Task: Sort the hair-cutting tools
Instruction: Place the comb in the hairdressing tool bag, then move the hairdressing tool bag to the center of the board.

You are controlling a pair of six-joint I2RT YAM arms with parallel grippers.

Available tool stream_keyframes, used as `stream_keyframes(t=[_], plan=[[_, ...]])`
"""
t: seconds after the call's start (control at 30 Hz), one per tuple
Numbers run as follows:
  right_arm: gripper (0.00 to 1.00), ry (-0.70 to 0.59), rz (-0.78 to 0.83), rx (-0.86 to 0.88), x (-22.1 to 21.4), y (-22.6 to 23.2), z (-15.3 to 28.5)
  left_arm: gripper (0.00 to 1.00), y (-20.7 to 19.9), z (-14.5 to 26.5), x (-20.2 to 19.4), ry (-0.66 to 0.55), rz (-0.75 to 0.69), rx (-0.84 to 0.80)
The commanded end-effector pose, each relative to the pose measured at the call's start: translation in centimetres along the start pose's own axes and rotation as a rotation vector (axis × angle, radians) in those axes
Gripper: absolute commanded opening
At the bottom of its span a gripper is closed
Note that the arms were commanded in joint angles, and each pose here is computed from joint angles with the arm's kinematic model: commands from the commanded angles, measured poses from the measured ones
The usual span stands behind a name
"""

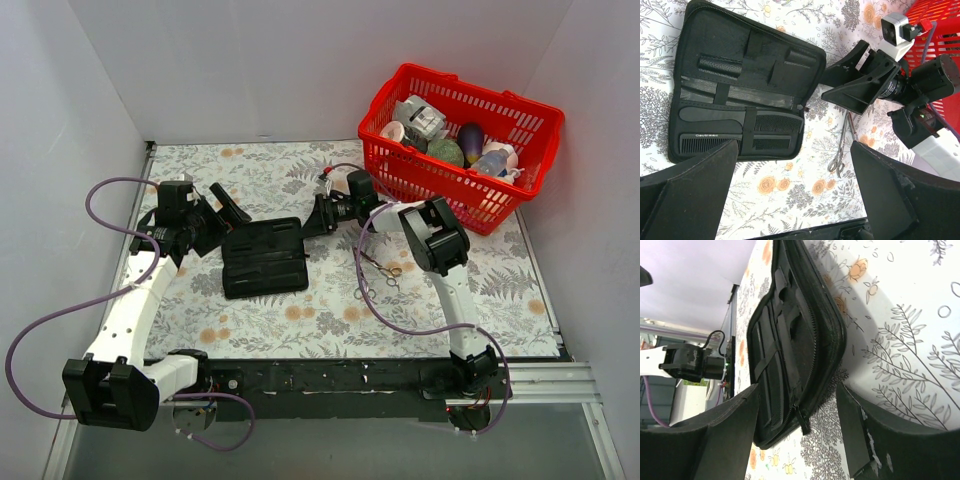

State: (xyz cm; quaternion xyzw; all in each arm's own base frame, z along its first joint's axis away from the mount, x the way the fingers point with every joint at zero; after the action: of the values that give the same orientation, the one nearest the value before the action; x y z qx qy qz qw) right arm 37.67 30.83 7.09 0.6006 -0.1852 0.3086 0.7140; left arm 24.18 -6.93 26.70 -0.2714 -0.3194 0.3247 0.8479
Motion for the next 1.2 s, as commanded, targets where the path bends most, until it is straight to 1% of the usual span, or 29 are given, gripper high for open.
stream_keyframes(t=[0.0,0.27,0.37,0.47,0.5,0.53,0.7,0.73,0.8,0.83,0.87,0.9,0.93,1.0,1.03,1.17], plan=[[0.70,-0.022,-0.003,0.079,-0.2,-0.5,-1.3,0.98,0.2,0.6,-0.1,-0.019,-0.010,0.011],[0.67,-0.002,0.001,0.092,0.2,-0.3,-3.8,0.98,0.5,0.5,-0.3,-0.017,-0.007,0.019],[0.59,0.012,0.003,0.087,-0.1,-0.1,-5.1,0.98,0.6,0.6,-0.4,-0.016,-0.009,0.019],[0.33,0.022,-0.002,0.063,-0.4,-0.2,-6.0,0.98,0.8,0.8,-0.5,-0.019,-0.013,0.021],[0.13,0.022,0.001,0.056,-0.4,-0.1,-6.0,0.98,0.8,0.9,-0.6,-0.019,-0.015,0.019],[0.02,0.023,-0.005,0.031,-0.7,-0.1,-6.0,0.98,0.9,0.9,-0.6,-0.019,-0.015,0.021],[0.01,0.040,0.008,-0.008,-1.9,0.7,-5.1,0.98,1.5,0.5,-1.3,0.011,-0.015,0.009],[0.01,0.041,0.033,-0.006,-1.7,1.2,-4.8,0.98,1.6,0.3,-1.4,0.018,-0.010,0.008],[0.01,0.076,0.014,-0.004,-2.8,1.5,-4.3,0.98,1.9,-0.1,-1.8,0.032,-0.006,-0.001],[0.01,0.084,0.053,-0.004,-2.8,2.0,-4.0,0.98,2.0,-0.2,-1.9,0.042,-0.003,-0.009],[0.01,0.114,0.024,-0.015,-3.8,2.1,-3.5,0.98,2.0,-0.4,-1.9,0.040,-0.001,-0.016],[0.01,0.125,0.027,-0.018,-4.2,2.4,-3.2,0.98,2.2,-0.5,-2.1,0.045,0.001,-0.015],[0.01,0.127,0.064,-0.011,-4.0,3.0,-2.9,0.98,2.3,-0.7,-2.2,0.051,0.003,-0.019],[0.01,0.160,0.043,-0.008,-5.3,3.6,-2.1,0.98,2.4,-1.2,-2.3,0.054,0.003,-0.030],[0.01,0.162,0.077,-0.004,-5.1,4.3,-1.8,0.98,2.7,-1.5,-2.5,0.068,0.011,-0.027],[0.01,0.237,0.079,-0.037,-7.0,5.6,-1.1,0.98,3.4,-3.1,-3.1,0.097,0.041,-0.033]])
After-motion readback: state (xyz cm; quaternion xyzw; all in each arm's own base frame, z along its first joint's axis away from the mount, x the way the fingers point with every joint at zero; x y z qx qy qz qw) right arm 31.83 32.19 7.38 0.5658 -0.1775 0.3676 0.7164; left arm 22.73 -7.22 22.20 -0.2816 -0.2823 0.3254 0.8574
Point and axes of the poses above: each gripper's point midway between its finger pads, its own z axis back along the fingers, its own y axis along the line the jaws close on, x = y × z, the point moved 9 cm from there along z, back along the fingers, and after that the axes turned 10 degrees about z, right-handed, at the moved point
